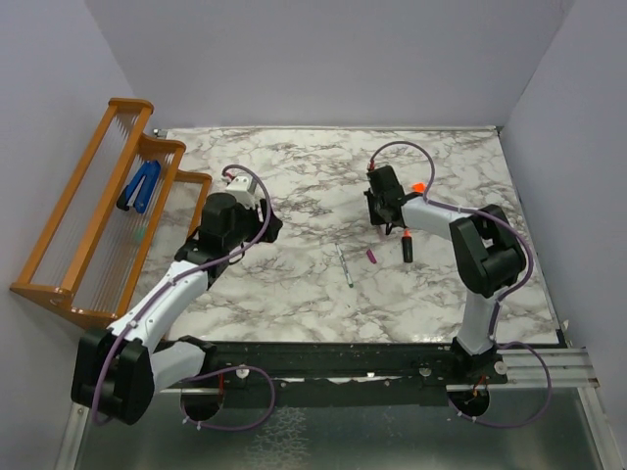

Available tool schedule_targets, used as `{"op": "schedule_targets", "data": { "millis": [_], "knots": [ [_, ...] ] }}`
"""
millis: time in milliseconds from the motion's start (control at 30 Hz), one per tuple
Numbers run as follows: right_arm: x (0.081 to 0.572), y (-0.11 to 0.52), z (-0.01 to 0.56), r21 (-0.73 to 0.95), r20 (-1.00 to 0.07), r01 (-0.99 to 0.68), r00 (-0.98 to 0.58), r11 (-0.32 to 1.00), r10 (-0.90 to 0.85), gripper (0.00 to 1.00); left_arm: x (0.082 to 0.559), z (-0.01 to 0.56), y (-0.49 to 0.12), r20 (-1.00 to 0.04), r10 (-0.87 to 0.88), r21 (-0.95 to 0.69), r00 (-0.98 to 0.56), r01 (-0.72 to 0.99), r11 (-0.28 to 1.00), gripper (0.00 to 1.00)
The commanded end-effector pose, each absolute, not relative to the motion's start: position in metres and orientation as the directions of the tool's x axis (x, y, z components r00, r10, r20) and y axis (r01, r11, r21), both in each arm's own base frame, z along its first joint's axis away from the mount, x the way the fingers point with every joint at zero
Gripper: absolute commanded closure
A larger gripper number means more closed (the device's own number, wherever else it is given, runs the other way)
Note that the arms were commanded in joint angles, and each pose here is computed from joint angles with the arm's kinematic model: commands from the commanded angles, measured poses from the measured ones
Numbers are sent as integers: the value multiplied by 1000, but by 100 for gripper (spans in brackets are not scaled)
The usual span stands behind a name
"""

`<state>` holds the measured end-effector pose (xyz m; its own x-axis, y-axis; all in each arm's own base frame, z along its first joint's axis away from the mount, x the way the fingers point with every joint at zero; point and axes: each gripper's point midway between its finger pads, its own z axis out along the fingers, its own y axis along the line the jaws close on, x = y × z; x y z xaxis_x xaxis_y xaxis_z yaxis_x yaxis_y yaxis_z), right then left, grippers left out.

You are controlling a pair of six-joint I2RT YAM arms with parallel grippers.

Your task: Insert the pens into the pen caps

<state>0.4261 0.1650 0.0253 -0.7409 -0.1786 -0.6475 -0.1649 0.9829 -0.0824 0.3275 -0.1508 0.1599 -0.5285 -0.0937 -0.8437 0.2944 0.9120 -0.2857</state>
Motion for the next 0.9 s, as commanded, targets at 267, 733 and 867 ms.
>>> {"op": "schedule_targets", "data": {
  "millis": [267,733,867],
  "knots": [
    [393,207,153,179,-829,-320,-558,930,-32,99,250,189,-257,-943,-88,-321,-322,804,501,27],
    [333,257,242,331,-887,-505,-454,797,80,99,243,251,-298,-902,-368,-338,-225,899,278,22],
    [324,263,249,332,-892,-525,-446,784,79,99,249,258,-307,-880,-405,-360,-247,904,231,22]
  ]
}}
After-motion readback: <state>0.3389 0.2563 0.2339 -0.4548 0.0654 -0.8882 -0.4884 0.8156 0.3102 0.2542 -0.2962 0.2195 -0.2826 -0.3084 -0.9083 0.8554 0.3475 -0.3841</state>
